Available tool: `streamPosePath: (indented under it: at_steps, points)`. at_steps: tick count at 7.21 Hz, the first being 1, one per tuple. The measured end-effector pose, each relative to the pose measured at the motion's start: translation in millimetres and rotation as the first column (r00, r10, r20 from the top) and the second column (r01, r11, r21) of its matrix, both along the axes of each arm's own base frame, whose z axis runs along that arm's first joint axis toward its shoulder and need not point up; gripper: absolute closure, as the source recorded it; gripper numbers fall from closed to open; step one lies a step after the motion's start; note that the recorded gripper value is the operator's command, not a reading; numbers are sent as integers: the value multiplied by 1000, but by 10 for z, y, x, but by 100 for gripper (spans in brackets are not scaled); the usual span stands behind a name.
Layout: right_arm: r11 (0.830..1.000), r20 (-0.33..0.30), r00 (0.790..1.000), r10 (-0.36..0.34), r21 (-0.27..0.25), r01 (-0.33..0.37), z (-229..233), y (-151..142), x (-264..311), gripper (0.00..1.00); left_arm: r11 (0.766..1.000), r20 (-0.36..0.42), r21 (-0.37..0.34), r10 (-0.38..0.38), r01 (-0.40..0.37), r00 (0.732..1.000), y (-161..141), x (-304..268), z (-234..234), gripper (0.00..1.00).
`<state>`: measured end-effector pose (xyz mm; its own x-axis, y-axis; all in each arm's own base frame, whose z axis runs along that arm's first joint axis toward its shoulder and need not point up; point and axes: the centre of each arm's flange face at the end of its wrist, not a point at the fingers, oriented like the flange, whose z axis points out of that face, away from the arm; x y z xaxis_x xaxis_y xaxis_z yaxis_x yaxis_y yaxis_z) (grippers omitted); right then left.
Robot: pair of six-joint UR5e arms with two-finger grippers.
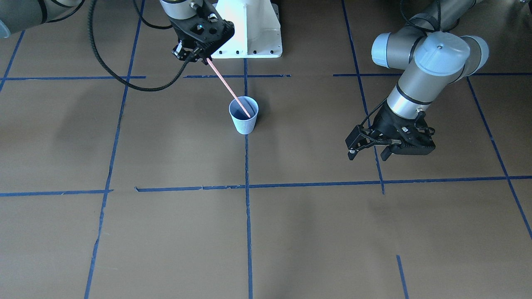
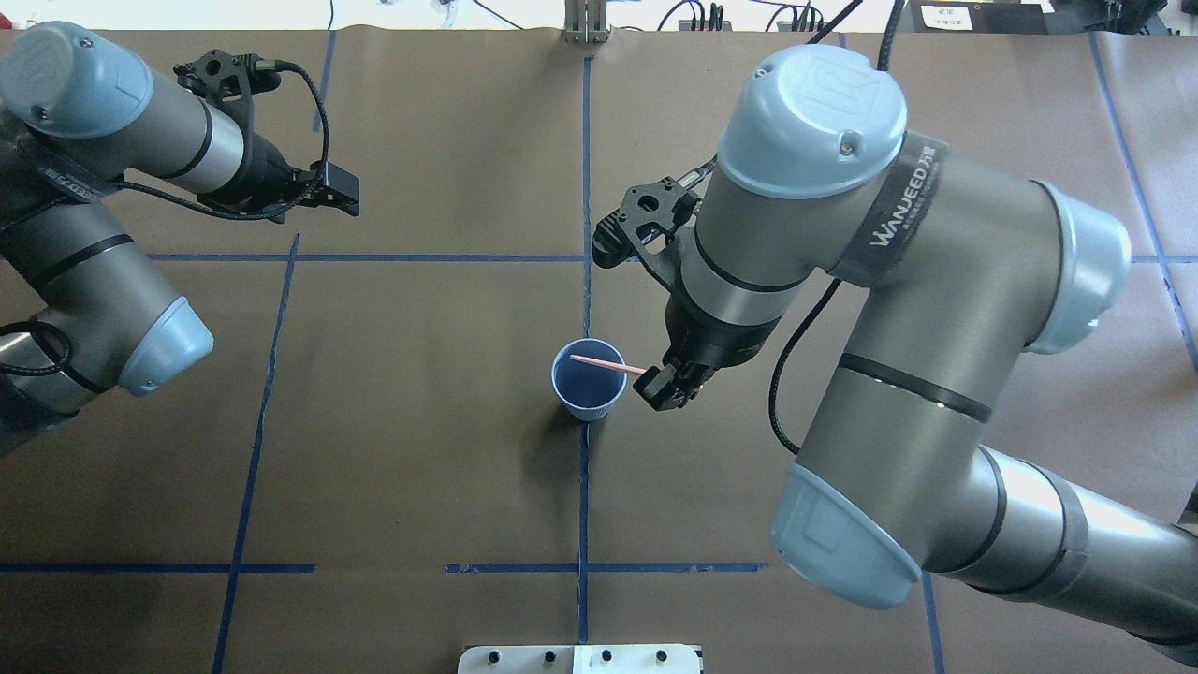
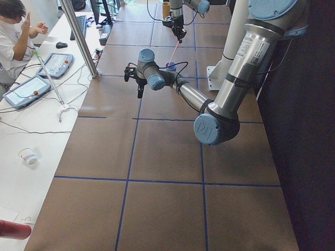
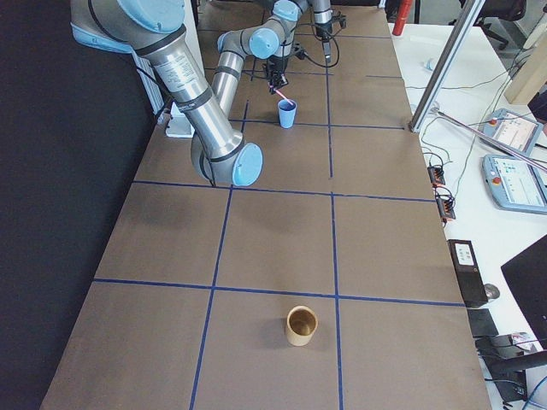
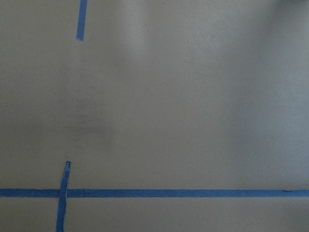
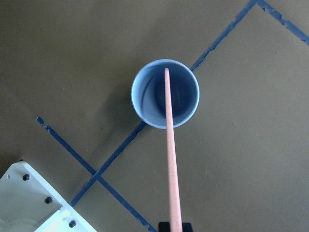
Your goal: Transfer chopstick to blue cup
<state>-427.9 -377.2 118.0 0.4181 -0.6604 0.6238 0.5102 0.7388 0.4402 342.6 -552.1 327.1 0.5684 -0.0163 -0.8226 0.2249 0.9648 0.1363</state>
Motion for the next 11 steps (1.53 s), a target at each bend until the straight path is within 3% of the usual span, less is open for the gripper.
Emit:
streamPosePath:
  at_steps: [1, 2, 6, 8, 9, 10, 11]
  points:
    - [1000, 0, 1000, -10, 2, 10, 42, -16, -132, 37, 1000, -1, -1, -1, 1, 1000, 0, 1, -2, 0]
    - [1000, -5, 1000, -14, -1, 14, 83, -31, -209, 0, 1000, -4, -2, -3, 3, 1000, 1, 0, -15, 0]
    - [1000, -20, 1000, -3, -11, 3, 179, -111, -208, 0, 1000, -16, 2, -10, 10, 1000, 11, -20, -96, 0]
    - [996, -24, 996, 87, -25, -88, 433, -381, 373, 0, 1000, 14, 23, 10, -10, 1000, -12, -184, 81, 0]
    - [984, -40, 985, 168, -47, -170, 710, -550, 905, 0, 998, 47, 48, 37, -39, 998, -35, -390, 292, 0]
    - [960, -85, 962, 260, -85, -267, 1084, -752, 1459, 0, 994, 86, 77, 71, -78, 994, -71, -701, 557, 0]
    - [919, -142, 926, 350, -142, -368, 1505, -966, 2031, 0, 987, 123, 108, 105, -118, 987, -117, -1075, 833, 0]
